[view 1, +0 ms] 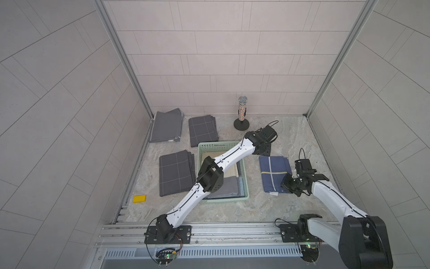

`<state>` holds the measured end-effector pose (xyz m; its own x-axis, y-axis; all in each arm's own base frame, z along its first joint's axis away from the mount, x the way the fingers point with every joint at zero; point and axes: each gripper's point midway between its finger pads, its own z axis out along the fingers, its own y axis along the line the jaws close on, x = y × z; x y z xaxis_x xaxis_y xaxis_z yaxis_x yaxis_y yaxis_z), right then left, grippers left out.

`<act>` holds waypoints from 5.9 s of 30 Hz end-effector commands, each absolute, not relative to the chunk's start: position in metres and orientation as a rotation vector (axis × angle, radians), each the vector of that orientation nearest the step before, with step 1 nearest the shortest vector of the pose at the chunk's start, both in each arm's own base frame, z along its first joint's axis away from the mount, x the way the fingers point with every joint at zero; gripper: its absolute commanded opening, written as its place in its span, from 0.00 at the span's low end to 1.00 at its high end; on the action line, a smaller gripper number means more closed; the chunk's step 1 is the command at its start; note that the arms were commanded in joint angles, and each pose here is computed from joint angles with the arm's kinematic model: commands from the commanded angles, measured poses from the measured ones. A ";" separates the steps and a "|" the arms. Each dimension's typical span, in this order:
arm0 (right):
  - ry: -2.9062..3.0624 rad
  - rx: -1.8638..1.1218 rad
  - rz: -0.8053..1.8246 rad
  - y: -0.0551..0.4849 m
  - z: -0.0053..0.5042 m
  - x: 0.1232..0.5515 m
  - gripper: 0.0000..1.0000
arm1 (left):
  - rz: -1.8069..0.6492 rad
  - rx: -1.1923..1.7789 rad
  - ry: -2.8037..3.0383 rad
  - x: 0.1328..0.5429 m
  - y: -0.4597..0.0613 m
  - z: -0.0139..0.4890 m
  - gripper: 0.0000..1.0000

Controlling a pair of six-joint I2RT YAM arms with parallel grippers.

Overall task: Put the folded pillowcase in the basket
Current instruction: Move the pillowcase to the center of the board, then pick up the pillowcase at the center of the board, then place the pillowcase in the basket.

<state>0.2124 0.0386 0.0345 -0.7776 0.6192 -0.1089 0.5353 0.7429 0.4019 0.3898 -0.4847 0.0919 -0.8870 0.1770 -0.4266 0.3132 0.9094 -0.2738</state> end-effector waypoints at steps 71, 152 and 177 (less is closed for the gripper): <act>2.632 0.965 0.542 0.006 0.035 0.238 0.56 | -0.338 0.514 2.705 0.407 -0.451 0.059 0.00; 2.640 -0.004 0.858 0.328 0.110 0.263 0.00 | 0.013 0.257 2.665 0.363 -0.167 0.109 0.00; 2.596 -0.192 0.653 0.284 0.146 0.205 0.55 | -0.039 0.242 2.533 0.366 -0.154 0.159 0.68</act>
